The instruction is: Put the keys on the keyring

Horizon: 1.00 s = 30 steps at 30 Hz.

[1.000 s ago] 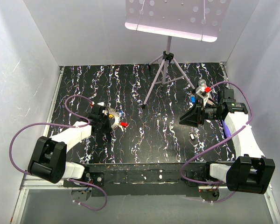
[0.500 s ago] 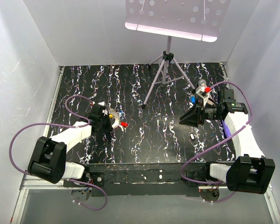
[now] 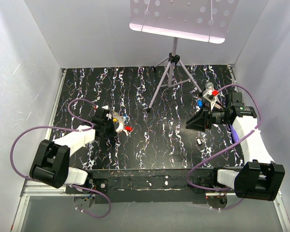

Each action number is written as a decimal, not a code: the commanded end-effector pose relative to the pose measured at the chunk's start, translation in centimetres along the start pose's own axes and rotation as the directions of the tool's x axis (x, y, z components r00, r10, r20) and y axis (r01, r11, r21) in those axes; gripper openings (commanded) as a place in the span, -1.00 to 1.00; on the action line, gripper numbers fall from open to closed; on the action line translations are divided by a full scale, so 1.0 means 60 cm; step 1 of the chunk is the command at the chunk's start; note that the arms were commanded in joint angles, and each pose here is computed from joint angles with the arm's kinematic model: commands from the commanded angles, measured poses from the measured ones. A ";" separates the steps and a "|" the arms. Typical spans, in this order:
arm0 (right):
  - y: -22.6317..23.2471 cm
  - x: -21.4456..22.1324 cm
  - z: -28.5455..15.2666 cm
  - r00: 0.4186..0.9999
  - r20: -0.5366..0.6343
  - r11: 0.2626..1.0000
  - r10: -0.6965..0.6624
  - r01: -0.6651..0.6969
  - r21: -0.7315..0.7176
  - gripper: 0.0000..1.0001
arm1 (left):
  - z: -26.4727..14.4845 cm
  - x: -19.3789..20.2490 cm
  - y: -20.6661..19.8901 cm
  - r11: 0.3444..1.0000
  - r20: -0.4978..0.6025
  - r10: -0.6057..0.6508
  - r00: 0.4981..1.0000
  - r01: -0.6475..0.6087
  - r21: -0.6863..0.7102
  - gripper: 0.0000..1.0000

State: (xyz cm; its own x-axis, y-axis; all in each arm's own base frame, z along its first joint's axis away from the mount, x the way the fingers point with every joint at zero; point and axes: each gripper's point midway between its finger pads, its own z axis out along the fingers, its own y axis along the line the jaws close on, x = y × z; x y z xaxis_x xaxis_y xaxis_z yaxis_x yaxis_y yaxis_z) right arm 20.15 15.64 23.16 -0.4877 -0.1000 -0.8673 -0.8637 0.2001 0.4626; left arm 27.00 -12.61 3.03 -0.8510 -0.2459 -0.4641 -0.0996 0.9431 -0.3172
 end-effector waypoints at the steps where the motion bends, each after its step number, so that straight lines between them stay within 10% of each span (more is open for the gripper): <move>1: 0.008 -0.010 0.000 1.000 0.023 1.000 -0.010 0.011 -0.025 -0.10 | -0.006 -0.015 -0.004 1.000 0.033 -0.011 0.999 0.010 0.011 -0.84; 30: 0.016 -0.010 0.001 0.999 0.028 0.999 -0.023 0.024 -0.041 -0.10 | -0.070 -0.012 -0.064 0.975 -0.073 0.123 0.990 -0.107 0.197 -1.00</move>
State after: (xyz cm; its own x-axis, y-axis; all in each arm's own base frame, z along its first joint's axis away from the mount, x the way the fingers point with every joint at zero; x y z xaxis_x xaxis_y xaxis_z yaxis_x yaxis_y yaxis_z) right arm 19.93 15.68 23.19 -0.4858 -0.0985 -0.8685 -0.8657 0.1918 0.4625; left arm 25.74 -14.22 7.44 -0.8835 -0.1384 -0.4475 0.0515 0.9209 -0.3864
